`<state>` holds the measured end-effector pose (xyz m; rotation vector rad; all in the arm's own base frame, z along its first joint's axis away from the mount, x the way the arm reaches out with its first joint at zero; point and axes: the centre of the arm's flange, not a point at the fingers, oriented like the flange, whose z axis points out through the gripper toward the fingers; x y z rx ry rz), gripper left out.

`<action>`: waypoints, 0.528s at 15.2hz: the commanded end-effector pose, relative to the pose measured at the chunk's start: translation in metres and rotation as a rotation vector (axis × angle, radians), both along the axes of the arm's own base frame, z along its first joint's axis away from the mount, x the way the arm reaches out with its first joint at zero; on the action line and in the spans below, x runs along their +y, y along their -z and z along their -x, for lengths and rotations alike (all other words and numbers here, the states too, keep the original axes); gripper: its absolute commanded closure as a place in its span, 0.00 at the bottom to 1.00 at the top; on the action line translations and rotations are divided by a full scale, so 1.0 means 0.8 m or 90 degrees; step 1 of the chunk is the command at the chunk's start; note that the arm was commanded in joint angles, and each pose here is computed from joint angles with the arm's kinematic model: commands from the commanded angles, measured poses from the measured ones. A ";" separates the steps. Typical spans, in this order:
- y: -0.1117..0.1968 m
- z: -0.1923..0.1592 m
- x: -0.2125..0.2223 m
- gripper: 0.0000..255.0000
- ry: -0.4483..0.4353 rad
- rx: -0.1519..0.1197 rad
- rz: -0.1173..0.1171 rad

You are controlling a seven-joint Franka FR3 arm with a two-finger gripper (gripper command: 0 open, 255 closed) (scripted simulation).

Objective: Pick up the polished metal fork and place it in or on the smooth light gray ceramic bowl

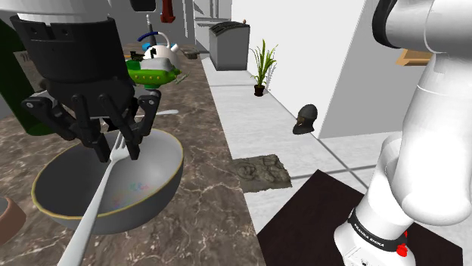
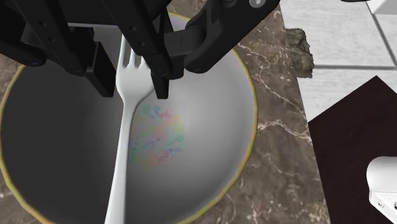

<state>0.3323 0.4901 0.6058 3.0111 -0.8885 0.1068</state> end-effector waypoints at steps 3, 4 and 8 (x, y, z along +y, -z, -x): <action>0.000 0.000 0.000 0.00 0.000 0.000 0.000; 0.000 0.000 0.000 0.00 0.000 0.000 0.000; -0.016 0.001 0.000 0.00 0.000 0.000 0.000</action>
